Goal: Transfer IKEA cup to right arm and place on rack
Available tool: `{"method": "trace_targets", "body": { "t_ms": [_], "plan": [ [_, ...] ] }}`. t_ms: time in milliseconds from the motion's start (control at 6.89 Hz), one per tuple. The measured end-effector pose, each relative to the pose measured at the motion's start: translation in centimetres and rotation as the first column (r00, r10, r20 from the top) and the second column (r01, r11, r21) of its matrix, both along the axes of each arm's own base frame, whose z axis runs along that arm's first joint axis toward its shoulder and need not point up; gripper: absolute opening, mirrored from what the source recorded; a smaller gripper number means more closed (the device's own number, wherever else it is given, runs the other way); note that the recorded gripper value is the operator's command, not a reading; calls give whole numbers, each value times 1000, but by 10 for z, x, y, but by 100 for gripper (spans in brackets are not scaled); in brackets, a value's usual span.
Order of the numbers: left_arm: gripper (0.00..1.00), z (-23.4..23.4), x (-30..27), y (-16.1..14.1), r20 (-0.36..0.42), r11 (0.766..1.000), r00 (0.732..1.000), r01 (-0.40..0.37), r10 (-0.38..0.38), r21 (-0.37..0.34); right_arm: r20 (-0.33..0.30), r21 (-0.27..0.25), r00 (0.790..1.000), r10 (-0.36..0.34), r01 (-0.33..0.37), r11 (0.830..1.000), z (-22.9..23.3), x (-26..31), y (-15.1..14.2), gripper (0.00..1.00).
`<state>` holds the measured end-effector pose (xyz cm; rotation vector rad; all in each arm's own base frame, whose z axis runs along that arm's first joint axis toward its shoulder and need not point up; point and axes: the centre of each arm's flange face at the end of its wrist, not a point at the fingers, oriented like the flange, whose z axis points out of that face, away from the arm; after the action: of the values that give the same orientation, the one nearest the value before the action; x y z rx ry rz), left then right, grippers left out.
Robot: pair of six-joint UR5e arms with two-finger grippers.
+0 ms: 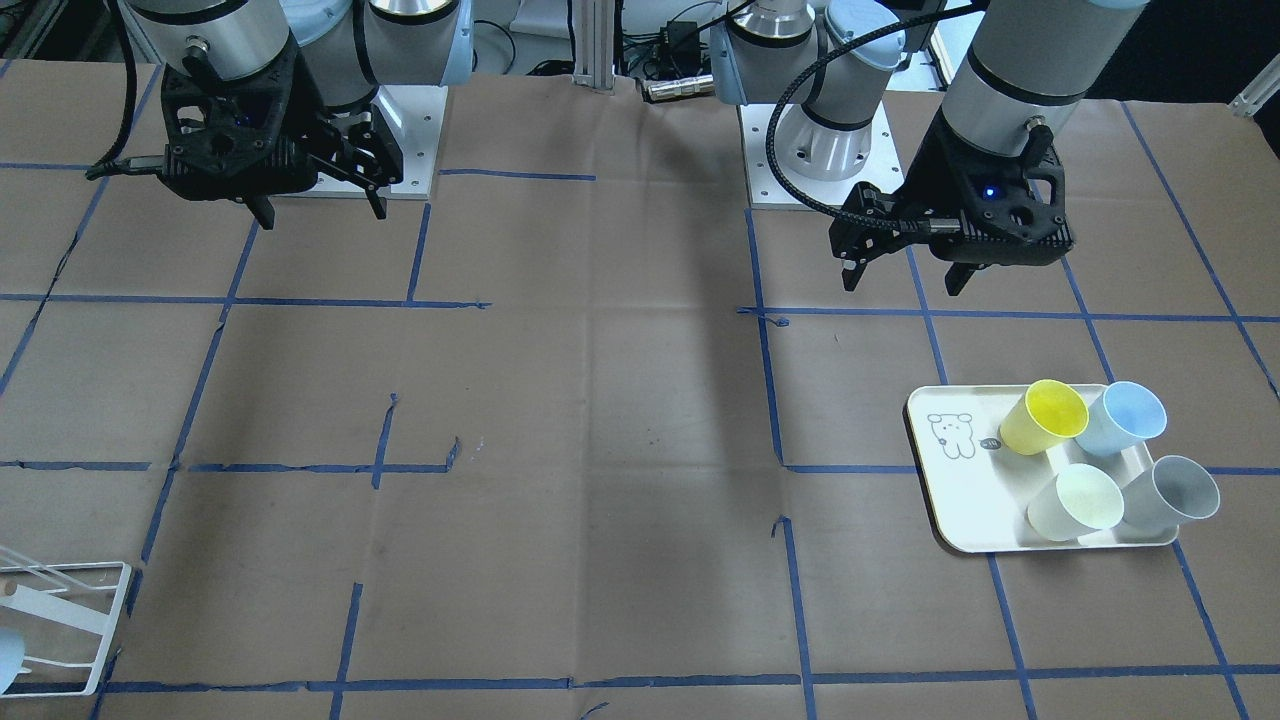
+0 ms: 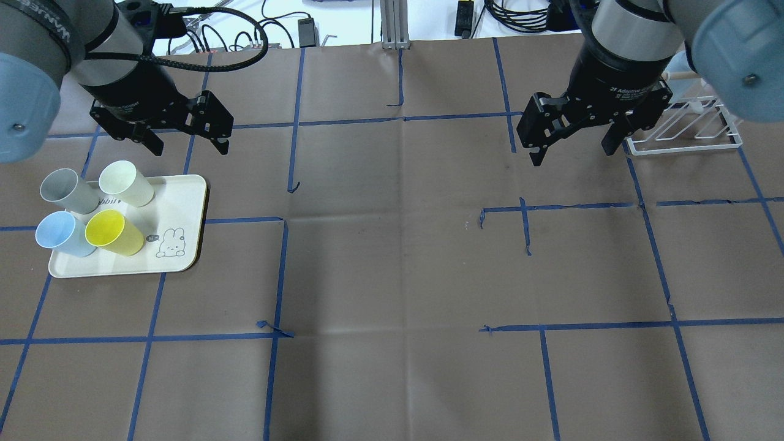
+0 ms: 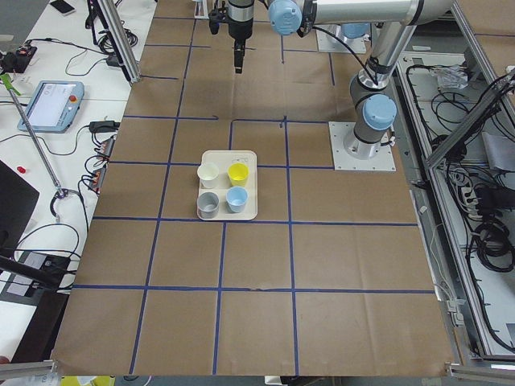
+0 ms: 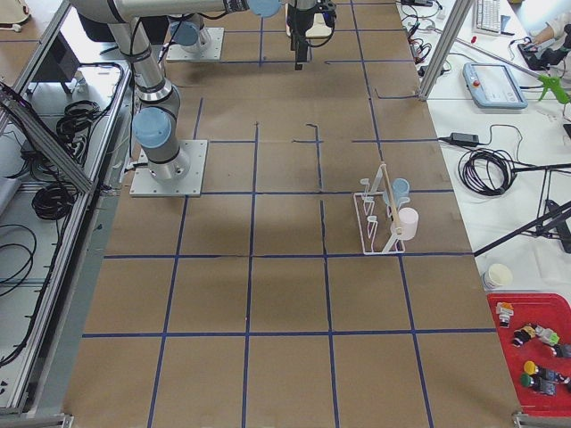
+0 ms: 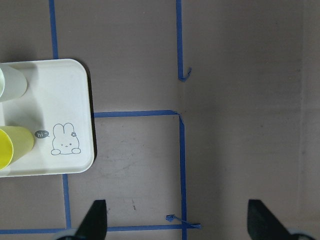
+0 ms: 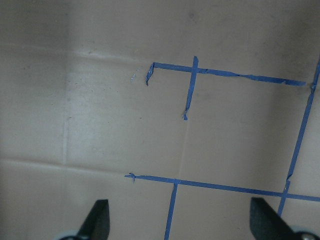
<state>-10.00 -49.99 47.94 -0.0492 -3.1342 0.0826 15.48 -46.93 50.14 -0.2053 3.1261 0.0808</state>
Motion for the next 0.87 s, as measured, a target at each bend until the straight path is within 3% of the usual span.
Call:
{"method": "trace_targets", "body": {
  "t_ms": [870],
  "plan": [
    [99, -1, 0, -1, 0, 1000, 1000, 0, 0, 9, -4, 7, 1000, -1, 1, 1000, -4, 0, -3, 100]
  ]
}}
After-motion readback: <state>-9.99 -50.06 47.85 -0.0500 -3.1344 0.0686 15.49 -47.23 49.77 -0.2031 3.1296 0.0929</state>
